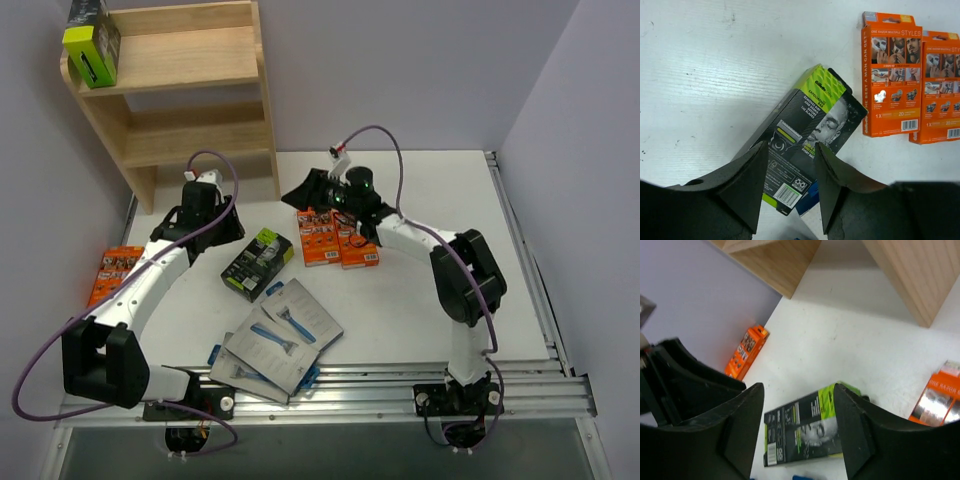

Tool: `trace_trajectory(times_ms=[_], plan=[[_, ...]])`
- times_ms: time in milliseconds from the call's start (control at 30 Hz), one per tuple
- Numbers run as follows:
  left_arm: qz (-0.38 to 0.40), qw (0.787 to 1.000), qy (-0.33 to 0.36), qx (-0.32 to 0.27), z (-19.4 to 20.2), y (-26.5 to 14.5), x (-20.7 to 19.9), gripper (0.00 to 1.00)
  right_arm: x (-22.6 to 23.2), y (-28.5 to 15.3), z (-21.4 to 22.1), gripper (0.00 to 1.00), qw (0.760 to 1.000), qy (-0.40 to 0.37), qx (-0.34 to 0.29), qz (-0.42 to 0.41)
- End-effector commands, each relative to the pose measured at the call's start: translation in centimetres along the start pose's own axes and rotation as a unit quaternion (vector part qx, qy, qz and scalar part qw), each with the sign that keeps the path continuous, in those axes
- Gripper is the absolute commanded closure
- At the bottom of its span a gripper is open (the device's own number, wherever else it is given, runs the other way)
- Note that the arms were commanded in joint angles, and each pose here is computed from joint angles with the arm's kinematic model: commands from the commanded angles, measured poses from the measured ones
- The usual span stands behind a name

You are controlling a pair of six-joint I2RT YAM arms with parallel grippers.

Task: Place and organize the shaving razors onto the shelf
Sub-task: Grab a shaving razor with the right arm

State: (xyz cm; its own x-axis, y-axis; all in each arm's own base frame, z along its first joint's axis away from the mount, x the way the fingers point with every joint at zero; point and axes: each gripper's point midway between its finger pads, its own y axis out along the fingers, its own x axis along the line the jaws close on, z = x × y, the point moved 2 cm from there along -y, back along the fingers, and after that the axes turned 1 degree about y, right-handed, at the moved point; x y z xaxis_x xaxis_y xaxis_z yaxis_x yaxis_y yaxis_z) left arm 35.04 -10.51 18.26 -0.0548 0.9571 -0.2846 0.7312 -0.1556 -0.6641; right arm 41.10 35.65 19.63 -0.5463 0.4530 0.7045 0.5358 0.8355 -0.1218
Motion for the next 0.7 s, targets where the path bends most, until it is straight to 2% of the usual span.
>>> trace_trajectory(times_ms=[0,33,67,100,267,533,667], plan=[[-0.022,1.000,-0.005,0.004,-0.3,-0.1,0.6,0.49,-2.6,1.1,-0.1,0.48,0.996,-0.024,0.065,0.063],[-0.026,1.000,-0.006,0.011,-0.1,0.3,0.8,0.49,-3.1,1.1,0.9,0.51,0.993,-0.012,0.098,0.071],[-0.025,1.000,-0.006,0.012,-0.2,0.3,0.7,0.49,-2.8,1.7,-0.1,0.62,0.993,-0.017,0.099,0.067],[-0.025,1.000,-0.008,0.017,-0.1,0.4,0.8,0.49,-3.9,2.1,0.8,0.65,0.990,-0.022,0.116,0.074],[-0.016,1.000,-0.014,0.022,-0.1,0.7,0.7,0.49,-6.3,2.4,3.6,0.67,0.977,-0.016,0.191,0.095],[-0.003,0.999,-0.017,0.029,0.1,0.8,0.3,0.49,-8.9,1.7,7.2,0.71,0.960,-0.005,0.269,0.080],[-0.004,0.999,-0.017,0.031,0.2,1.0,0.4,0.49,-9.5,1.7,8.3,0.71,0.957,-0.006,0.283,0.069]])
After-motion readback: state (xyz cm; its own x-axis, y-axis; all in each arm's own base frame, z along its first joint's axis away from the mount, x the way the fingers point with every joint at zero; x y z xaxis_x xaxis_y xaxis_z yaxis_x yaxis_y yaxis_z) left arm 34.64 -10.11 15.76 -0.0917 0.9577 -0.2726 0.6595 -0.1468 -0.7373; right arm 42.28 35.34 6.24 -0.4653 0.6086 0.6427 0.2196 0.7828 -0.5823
